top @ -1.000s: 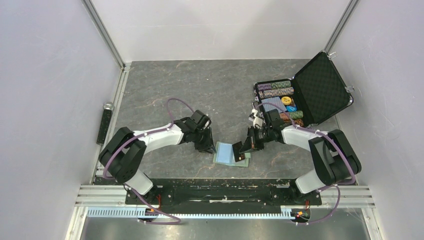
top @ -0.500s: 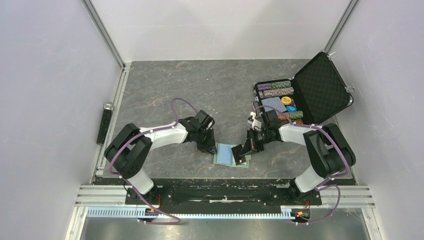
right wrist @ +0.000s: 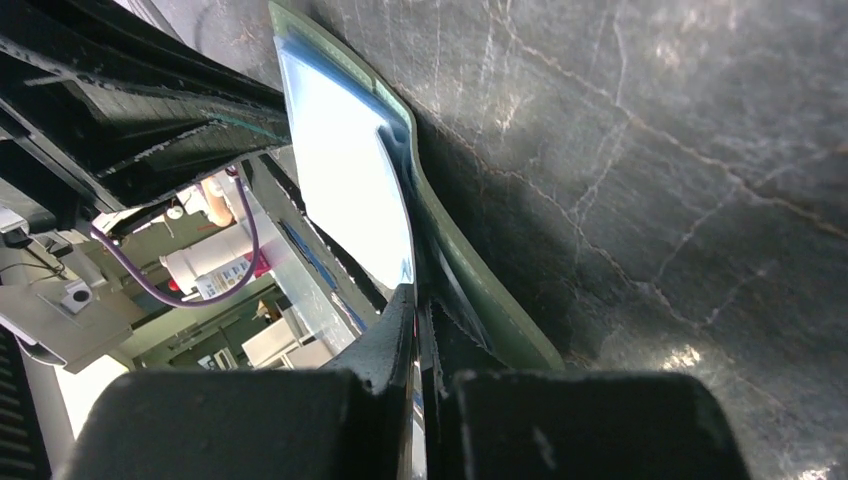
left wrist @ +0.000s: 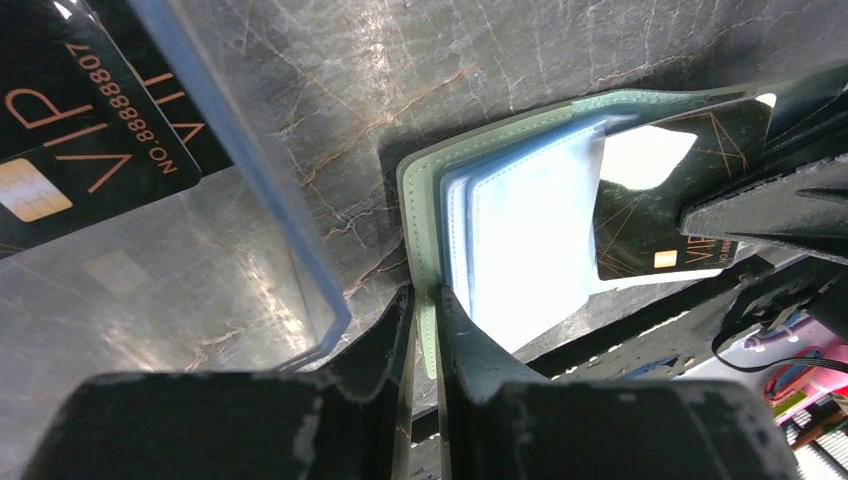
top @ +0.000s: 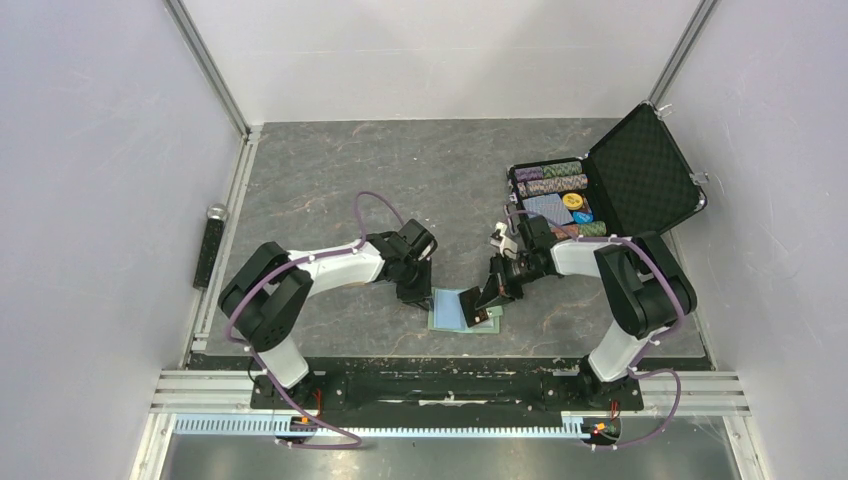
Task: Put the credit cards into the card holder
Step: Insert the credit card into the card holder.
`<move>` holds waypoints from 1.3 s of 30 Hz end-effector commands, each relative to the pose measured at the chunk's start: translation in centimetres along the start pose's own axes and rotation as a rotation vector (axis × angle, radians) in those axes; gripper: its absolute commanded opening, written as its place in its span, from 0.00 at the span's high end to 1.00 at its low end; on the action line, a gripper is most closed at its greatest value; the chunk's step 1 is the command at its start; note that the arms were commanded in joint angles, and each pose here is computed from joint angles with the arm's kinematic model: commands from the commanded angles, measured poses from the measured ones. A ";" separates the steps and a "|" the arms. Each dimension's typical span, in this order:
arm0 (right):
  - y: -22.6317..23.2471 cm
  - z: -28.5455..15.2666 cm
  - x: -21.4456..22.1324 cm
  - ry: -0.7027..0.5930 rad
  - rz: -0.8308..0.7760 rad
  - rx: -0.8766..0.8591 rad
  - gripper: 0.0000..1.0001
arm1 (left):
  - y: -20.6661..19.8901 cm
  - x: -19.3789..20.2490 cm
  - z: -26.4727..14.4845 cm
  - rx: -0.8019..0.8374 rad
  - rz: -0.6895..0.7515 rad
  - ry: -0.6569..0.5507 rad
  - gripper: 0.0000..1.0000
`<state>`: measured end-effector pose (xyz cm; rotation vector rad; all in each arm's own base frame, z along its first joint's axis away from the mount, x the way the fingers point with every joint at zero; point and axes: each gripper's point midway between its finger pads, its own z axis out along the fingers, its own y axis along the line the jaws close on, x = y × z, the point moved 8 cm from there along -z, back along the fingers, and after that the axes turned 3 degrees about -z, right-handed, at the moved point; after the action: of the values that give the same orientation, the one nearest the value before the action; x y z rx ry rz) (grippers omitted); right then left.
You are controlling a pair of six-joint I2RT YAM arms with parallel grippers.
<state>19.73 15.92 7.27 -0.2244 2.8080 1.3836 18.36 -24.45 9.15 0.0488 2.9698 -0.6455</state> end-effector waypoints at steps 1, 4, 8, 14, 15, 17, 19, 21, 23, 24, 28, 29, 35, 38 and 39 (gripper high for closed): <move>0.0 0.4 -1.7 -0.031 -0.043 0.023 1.00 | 1.1 0.6 1.3 -0.076 0.045 0.046 0.83; 0.0 0.6 -2.3 -0.049 -0.058 0.024 1.00 | 1.2 0.7 1.5 -0.081 0.046 0.055 0.83; -0.5 1.2 -2.2 -0.074 -0.042 0.028 1.00 | 1.1 0.8 1.8 -0.075 0.044 0.075 0.84; -0.4 2.2 -1.6 -0.112 -0.044 0.013 1.00 | 0.8 0.9 1.7 -0.054 0.032 0.085 0.85; -0.2 2.2 -1.5 -0.118 -0.046 0.009 1.00 | 0.7 0.9 1.7 -0.053 0.030 0.085 0.86; -0.1 2.3 -1.3 -0.131 -0.034 -0.005 1.00 | 0.7 1.0 1.7 -0.053 0.031 0.085 0.87; 0.2 2.4 -1.1 -0.140 -0.028 -0.020 1.00 | 0.7 1.1 1.7 -0.057 0.032 0.085 0.88; 0.3 2.3 -0.9 -0.138 -0.017 -0.022 1.00 | 0.9 1.2 1.7 -0.069 0.033 0.084 0.89; 0.5 2.0 -0.7 -0.138 -0.008 -0.020 1.00 | 1.1 1.2 1.5 -0.086 0.035 0.074 0.89; 0.7 1.9 -0.7 -0.139 -0.001 -0.024 1.00 | 1.1 1.2 1.4 -0.096 0.037 0.067 0.89; 1.1 1.6 -0.3 -0.120 0.041 -0.028 1.00 | 1.4 1.1 1.1 -0.125 0.044 0.055 0.89; 1.1 1.5 -0.2 -0.111 0.052 -0.022 1.00 | 1.4 1.1 1.1 -0.128 0.044 0.056 0.90; 1.1 1.1 0.6 -0.091 0.108 0.021 1.00 | 1.7 1.3 1.5 -0.139 0.037 0.077 0.93; 0.8 1.1 0.9 -0.097 0.109 0.042 1.00 | 1.7 1.3 1.6 -0.141 0.035 0.080 0.97; 0.6 1.1 0.9 -0.107 0.106 0.049 1.00 | 1.7 1.4 1.6 -0.140 0.034 0.082 0.98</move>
<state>19.28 17.57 7.49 -0.0488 2.7584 1.4023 18.15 -24.54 8.82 0.1045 2.9839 -0.5548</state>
